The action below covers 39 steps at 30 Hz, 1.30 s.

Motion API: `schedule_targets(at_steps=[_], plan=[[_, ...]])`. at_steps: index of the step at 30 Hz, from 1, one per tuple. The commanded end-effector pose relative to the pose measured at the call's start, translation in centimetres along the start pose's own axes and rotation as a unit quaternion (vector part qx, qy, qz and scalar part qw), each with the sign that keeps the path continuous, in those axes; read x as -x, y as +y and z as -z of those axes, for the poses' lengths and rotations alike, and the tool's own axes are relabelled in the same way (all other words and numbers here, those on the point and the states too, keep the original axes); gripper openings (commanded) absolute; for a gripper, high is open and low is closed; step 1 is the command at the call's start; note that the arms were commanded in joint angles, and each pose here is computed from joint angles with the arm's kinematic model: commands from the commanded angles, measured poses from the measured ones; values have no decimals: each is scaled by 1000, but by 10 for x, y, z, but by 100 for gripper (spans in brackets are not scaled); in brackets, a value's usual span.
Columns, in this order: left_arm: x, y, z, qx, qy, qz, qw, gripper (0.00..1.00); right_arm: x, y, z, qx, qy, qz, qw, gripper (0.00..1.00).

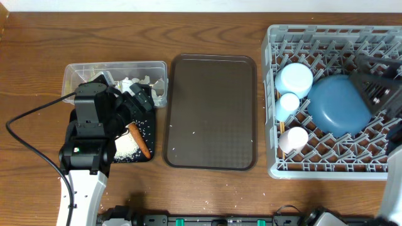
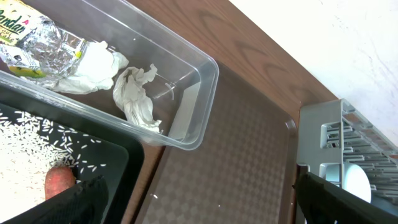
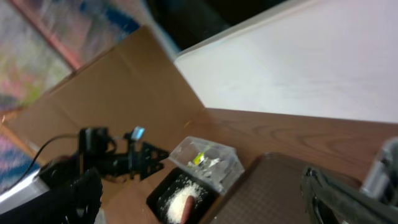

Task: Sort waste into correct bins and load items into the dishwasher rack
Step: 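Withdraw the right gripper down and out of the rack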

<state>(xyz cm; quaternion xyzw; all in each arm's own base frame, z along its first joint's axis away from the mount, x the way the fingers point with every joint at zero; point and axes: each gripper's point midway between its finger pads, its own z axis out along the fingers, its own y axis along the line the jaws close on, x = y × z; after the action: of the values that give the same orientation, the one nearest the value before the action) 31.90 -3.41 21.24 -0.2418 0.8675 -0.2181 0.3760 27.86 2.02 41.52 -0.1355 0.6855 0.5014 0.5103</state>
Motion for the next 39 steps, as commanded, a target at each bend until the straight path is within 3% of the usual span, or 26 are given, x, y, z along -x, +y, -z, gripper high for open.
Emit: schedule_targets(at_steps=[1,6,15,39], plan=[[0,3,-1,5,0,-7,1000,98,-5,45,-8,19,14,50,998,99],[0,3,-1,5,0,-7,1000,98,-12,90,-10,30,22,29,999,99],[0,3,-1,5,0,-7,1000,98,-29,148,-6,33,20,107,994,99],[0,3,-1,5,0,-7,1000,98,-32,154,-6,33,20,115,993,99]])
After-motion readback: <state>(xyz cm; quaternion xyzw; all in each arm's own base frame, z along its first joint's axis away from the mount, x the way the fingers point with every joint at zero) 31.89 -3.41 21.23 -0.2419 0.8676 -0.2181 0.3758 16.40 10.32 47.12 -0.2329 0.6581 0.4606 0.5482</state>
